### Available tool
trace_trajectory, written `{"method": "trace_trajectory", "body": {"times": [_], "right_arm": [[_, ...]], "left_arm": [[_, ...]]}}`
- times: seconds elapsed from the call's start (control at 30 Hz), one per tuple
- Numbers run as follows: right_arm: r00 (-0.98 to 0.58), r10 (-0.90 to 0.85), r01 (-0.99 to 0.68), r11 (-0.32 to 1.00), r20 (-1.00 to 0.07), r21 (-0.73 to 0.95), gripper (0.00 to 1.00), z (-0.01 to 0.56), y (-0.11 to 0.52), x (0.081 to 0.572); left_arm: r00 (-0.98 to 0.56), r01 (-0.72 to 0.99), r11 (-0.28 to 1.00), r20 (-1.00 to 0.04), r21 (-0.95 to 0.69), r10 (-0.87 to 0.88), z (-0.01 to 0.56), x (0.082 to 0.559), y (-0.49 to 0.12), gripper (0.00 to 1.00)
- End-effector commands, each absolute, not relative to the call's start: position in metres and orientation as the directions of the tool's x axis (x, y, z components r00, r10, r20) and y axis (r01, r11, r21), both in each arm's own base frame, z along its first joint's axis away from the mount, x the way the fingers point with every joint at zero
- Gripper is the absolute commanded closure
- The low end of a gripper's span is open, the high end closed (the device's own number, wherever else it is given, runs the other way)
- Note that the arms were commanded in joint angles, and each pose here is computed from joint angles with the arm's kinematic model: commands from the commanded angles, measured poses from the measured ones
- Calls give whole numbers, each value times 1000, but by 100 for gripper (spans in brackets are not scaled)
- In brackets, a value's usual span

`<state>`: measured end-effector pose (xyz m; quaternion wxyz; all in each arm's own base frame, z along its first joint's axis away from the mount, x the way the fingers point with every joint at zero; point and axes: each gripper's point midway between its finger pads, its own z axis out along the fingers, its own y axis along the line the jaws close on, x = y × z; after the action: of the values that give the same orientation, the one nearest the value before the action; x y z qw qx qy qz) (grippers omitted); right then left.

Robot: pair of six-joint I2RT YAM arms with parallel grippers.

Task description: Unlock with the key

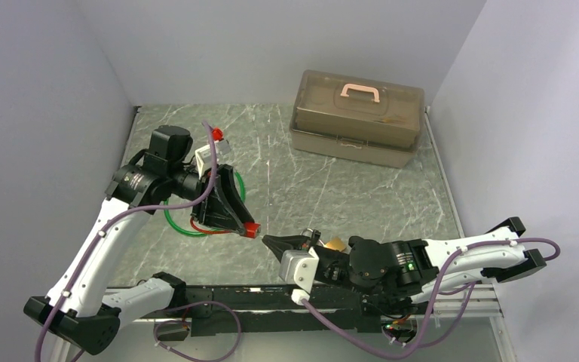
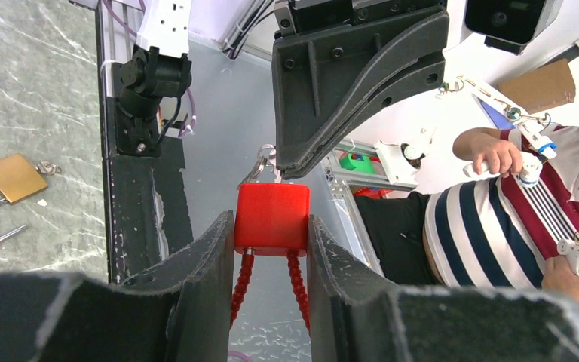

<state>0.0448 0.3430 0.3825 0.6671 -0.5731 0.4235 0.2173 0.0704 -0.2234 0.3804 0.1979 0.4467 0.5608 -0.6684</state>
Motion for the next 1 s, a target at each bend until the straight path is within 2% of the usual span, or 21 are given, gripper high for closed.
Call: {"method": "trace_trajectory", "body": {"times": [0.0, 0.97], "right_arm": [[533, -117, -774, 331, -838, -539, 100, 421, 337, 50], [548, -117, -768, 323, -828, -554, 100, 415, 352, 49]], "left_arm": [[-503, 670, -512, -836, -538, 220, 407, 37, -206, 100], [-496, 676, -515, -842, -528, 213, 410, 35, -205, 100]]}}
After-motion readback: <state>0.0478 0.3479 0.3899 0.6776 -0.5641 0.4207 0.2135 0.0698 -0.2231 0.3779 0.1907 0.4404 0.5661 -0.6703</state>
